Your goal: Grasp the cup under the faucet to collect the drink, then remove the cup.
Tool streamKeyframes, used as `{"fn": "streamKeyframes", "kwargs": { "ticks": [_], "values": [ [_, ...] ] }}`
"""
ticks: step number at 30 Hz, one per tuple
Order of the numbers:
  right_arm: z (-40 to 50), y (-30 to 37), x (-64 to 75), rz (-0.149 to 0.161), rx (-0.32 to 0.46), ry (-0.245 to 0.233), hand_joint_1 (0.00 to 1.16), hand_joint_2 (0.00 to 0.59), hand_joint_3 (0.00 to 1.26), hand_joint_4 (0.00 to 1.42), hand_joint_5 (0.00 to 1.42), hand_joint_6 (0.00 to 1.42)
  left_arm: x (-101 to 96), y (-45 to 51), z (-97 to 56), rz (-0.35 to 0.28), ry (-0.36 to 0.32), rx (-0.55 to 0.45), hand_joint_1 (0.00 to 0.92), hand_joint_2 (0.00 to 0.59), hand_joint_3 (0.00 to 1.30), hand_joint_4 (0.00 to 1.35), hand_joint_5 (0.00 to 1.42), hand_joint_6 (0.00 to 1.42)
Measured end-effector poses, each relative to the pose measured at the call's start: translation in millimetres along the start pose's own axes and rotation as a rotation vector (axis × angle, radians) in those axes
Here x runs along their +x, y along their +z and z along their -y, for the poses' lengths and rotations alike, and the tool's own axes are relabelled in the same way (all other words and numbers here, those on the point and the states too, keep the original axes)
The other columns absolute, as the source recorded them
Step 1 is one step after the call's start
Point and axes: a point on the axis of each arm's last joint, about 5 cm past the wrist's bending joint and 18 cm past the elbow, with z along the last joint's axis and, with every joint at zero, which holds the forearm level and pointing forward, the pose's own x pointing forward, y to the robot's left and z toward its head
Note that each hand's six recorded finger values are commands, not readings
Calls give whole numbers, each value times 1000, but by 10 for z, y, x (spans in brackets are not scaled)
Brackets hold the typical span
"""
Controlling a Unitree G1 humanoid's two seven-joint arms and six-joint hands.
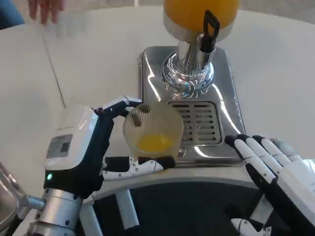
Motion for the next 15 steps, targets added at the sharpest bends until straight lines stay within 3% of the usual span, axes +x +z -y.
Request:
{"fn": "streamKeyframes", "kwargs": {
  "ticks": [15],
  "values": [
    [-10, 2, -22, -2, -6, 13, 294, 477, 0, 0, 0, 0, -107, 59, -79, 24, 6, -3, 602, 0, 1007, 1222, 1424, 1424]
  ]
}}
